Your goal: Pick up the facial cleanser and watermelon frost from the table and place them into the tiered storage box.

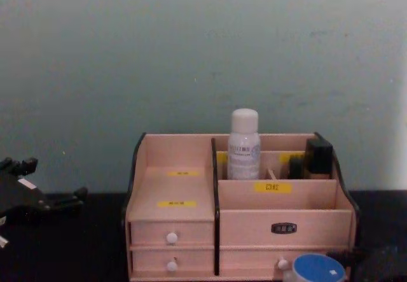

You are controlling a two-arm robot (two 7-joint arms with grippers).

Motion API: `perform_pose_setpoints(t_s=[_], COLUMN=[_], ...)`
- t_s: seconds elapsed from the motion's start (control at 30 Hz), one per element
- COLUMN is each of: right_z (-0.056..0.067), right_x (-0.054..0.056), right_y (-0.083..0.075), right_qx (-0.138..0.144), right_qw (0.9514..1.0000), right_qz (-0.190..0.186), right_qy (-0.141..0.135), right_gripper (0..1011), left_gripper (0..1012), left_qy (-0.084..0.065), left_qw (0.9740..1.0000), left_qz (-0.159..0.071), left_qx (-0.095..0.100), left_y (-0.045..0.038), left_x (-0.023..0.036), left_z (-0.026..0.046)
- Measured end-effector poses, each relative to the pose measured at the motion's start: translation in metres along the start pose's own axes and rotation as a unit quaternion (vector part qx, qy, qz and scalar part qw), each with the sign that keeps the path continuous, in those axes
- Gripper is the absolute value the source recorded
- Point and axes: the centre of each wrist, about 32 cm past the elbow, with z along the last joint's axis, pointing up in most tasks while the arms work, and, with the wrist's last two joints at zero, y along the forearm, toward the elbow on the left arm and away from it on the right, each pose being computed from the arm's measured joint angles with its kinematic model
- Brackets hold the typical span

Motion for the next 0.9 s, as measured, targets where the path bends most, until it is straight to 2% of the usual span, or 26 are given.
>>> perform_pose_setpoints(t_s=[0.53,0.73,0.77,0.9], right_z=[0.0,-0.0001,-0.0001,-0.0001], right_x=[-0.0001,0.0,0.0,0.0], right_y=[0.0006,0.0003,0.0003,0.0002], right_qx=[-0.002,-0.002,-0.002,-0.002], right_qw=[1.0,1.0,1.0,1.0], right_qz=[-0.001,-0.001,-0.001,-0.001], right_qy=[-0.001,0.0,0.0,0.0], right_gripper=[1003,885,835,747], left_gripper=[1001,1001,1001,1001], left_qy=[0.0,0.0,0.0,0.0], left_qw=[1.0,1.0,1.0,1.0], left_qz=[0.0,0.0,0.0,0.0], left_qx=[0.0,0.0,0.0,0.0], left_y=[0.0,0.0,0.0,0.0], left_x=[0.0,0.0,0.0,0.0], left_z=[0.0,0.0,0.0,0.0])
